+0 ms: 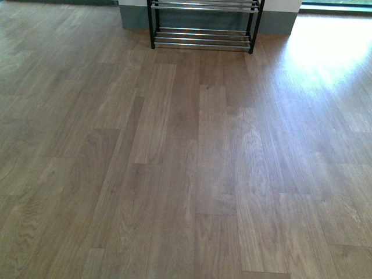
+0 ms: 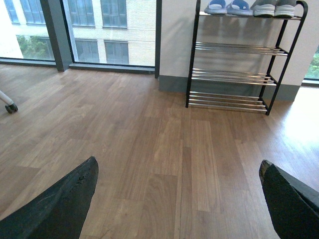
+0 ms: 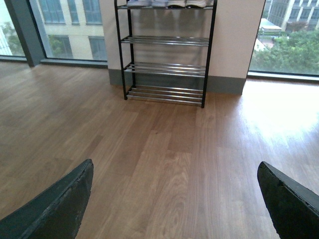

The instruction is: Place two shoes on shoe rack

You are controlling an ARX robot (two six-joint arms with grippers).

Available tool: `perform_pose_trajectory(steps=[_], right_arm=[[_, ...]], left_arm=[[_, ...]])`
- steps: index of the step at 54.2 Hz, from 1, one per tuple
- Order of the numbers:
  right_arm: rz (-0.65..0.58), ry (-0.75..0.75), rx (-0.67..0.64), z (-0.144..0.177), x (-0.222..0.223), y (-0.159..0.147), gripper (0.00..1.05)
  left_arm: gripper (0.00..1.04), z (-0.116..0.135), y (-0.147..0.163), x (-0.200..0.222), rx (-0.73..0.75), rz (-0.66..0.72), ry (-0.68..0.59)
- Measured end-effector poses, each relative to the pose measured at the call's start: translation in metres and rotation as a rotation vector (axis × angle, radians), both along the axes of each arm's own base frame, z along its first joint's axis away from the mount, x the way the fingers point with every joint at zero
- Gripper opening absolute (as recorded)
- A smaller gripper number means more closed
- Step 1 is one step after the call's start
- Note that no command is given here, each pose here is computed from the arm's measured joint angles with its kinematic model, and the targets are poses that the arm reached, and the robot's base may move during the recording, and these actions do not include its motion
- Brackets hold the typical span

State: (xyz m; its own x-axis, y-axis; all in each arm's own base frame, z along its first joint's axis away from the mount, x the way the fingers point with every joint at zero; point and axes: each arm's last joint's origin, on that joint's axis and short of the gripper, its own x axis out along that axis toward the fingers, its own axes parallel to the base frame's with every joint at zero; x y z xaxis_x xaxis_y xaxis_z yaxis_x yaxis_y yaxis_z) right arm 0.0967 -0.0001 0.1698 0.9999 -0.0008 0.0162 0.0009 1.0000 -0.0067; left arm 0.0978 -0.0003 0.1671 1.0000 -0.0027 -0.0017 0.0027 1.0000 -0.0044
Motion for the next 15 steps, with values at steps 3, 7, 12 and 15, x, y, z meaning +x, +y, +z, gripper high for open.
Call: perform_pose_trajectory(steps=[3, 7, 12, 15], right_arm=[[0.0, 0.0, 0.0, 0.0, 0.0, 0.0, 0.95], [0.0, 0.0, 0.0, 0.0, 0.0, 0.0, 0.95], [0.0, 0.0, 0.0, 0.0, 0.0, 0.0, 0.95], [0.0, 0.0, 0.0, 0.0, 0.0, 0.0, 0.95]], left_arm=[[0.95, -0.0001, 0.0, 0.0, 0.0, 0.0, 0.0], [0.95, 0.0, 0.0, 0.0, 0.0, 0.0, 0.0], [0.95, 0.0, 0.0, 0.0, 0.0, 0.0, 0.0], [0.95, 0.0, 0.0, 0.0, 0.0, 0.0, 0.0]])
